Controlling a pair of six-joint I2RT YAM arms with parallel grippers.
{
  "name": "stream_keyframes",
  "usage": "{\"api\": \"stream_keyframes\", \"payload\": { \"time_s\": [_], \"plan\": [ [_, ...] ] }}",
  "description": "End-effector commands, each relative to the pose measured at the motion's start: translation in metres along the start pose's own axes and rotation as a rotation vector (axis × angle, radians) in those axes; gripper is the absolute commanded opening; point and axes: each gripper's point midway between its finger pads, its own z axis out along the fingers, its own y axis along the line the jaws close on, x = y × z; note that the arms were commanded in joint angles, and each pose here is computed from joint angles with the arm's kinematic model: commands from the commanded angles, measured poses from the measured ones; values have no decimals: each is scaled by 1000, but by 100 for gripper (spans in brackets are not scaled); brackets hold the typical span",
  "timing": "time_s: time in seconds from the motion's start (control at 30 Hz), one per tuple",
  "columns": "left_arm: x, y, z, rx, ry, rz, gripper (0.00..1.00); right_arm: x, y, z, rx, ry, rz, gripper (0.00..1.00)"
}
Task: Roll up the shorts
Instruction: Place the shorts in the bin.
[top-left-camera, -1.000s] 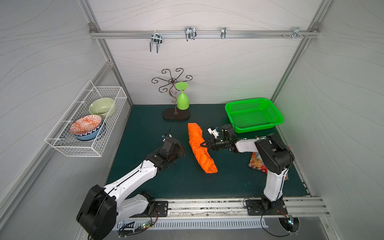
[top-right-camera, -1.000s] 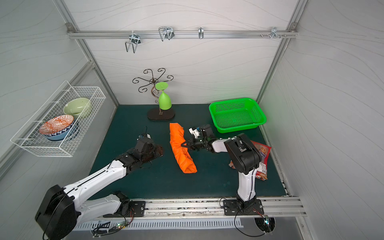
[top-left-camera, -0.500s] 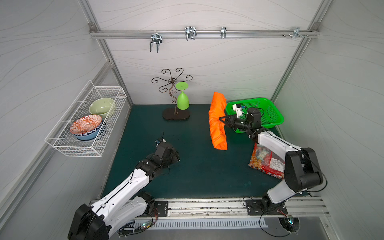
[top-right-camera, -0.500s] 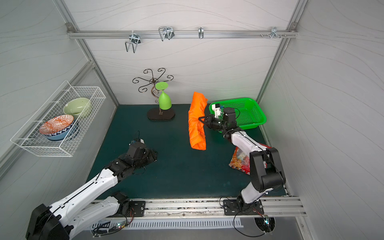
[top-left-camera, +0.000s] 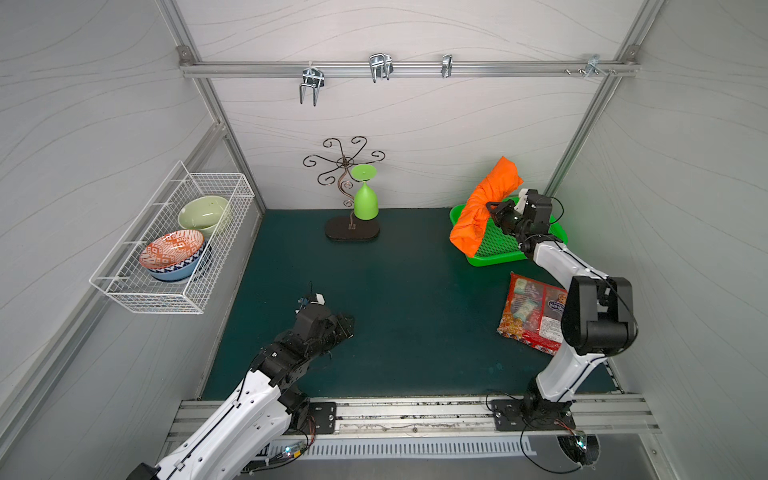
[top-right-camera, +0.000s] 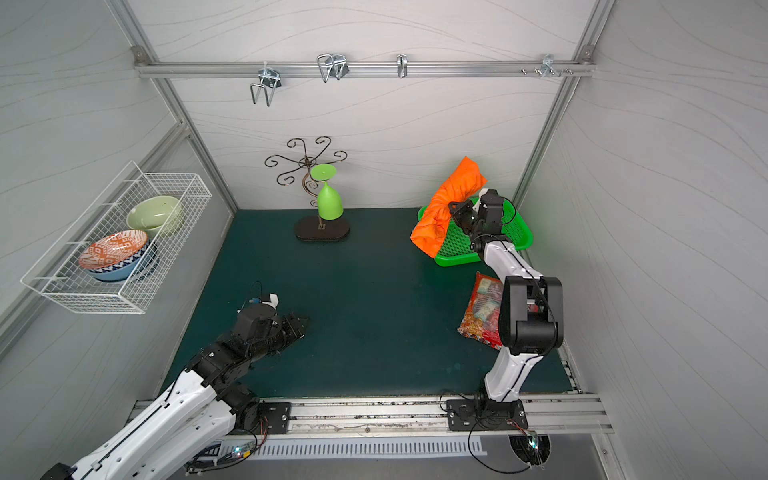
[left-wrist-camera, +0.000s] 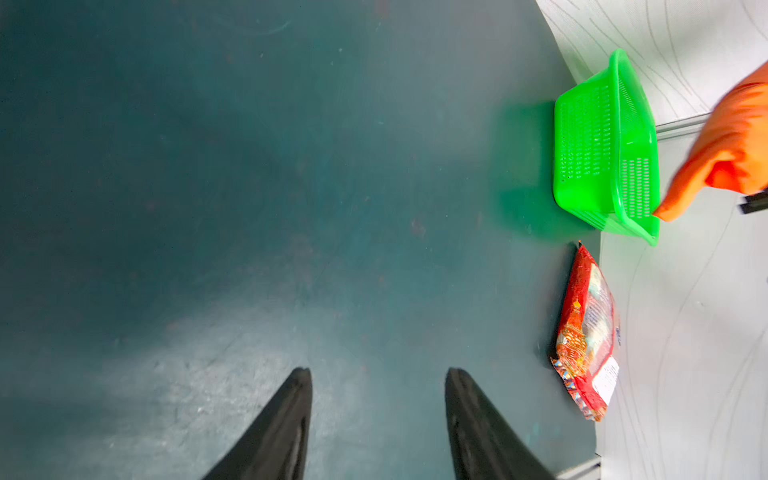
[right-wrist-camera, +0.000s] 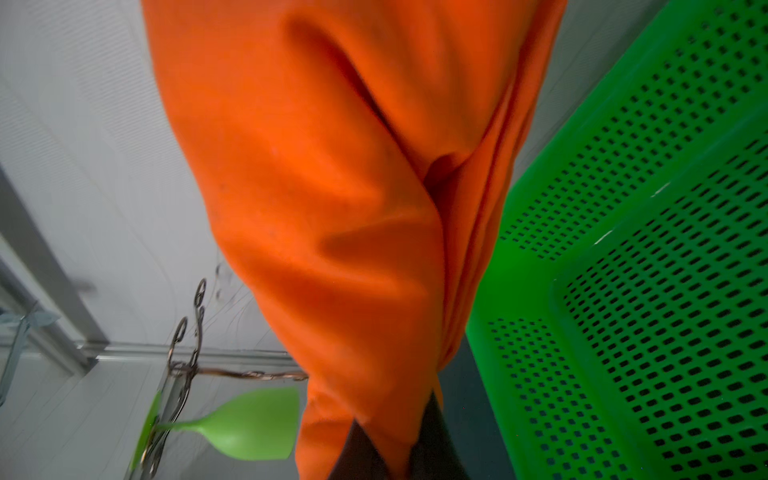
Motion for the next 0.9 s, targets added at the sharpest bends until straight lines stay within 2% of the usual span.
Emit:
{"api": "stream_keyframes", "payload": {
  "time_s": [0.0, 0.2, 0.33, 0.63, 0.87],
  "plan": [
    [10, 6, -4, 14, 25, -41, 56, -37, -18, 4, 45, -131, 60, 3],
    [13, 10, -11, 34, 17, -46, 56, -48, -87, 10, 190, -206, 228, 3],
    [15, 12, -12, 39, 17, -46, 56, -48, -121, 18, 207, -255, 357, 4],
    [21, 17, -8, 42, 38, -56, 56, -46, -144, 43, 231, -275, 465, 6],
    [26, 20, 0, 48, 51, -68, 56, -35, -156, 59, 273, -245, 458, 8]
  ]
}}
